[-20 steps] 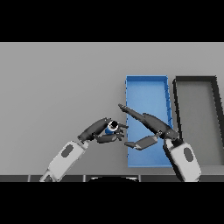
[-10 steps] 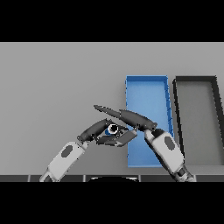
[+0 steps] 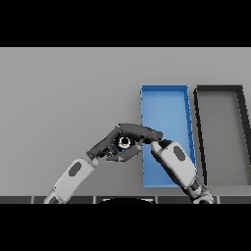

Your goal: Pick up the blue pipe and place it into the blue bin.

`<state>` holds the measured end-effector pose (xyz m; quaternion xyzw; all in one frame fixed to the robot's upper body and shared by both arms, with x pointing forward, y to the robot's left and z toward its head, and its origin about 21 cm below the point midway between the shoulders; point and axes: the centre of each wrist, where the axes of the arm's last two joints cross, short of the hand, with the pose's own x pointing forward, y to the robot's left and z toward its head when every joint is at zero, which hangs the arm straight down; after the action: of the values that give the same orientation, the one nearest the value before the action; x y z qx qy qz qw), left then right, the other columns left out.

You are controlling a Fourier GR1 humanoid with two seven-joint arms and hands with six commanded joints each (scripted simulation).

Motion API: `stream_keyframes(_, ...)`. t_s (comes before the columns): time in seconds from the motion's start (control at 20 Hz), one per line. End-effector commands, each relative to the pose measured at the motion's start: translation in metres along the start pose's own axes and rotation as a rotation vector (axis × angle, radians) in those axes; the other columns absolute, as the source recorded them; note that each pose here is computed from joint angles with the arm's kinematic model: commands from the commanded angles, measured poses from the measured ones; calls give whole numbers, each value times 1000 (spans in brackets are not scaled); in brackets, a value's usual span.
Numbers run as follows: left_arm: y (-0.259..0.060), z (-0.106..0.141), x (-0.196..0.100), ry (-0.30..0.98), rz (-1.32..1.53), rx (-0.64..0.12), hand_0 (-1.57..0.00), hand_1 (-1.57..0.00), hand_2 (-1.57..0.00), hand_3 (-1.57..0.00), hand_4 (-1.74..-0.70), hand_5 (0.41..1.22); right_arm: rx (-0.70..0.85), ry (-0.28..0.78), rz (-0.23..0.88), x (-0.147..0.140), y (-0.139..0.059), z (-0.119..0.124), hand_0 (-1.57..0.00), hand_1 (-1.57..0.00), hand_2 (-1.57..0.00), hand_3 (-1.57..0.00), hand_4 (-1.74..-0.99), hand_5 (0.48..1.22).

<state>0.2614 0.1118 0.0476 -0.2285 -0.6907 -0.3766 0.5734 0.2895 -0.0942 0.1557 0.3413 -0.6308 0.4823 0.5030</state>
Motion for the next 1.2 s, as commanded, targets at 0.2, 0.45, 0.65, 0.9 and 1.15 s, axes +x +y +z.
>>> stream_keyframes(0.2,-1,0,-3,-67,75,22,-1438,-1426,-1348,-1405,-1706,1221,-14,-64,60,-2,7,2,-1456,-1454,-1459,-1410,-1447,1059)
stream_keyframes(0.45,4,2,0,-78,70,23,-1435,-1354,-1221,-1333,-1648,1221,-33,-85,40,1,1,3,-1533,-1533,-1534,-1518,-1480,1168)
stream_keyframes(0.65,9,5,-1,-45,-89,-80,-592,-554,-500,-546,-1216,1221,-34,-65,23,1,4,2,-1556,-1555,-1556,-1549,-1490,1199)
stream_keyframes(0.9,11,8,-6,-5,-146,-68,-193,-181,-163,-178,-968,849,-28,-136,24,4,6,0,-1566,-1566,-1566,-1564,-1495,1214)
stream_keyframes(1.15,13,6,-9,40,-146,-48,-63,-59,-53,-58,-887,638,-31,-127,36,5,6,1,-1569,-1569,-1569,-1569,-1493,1219)
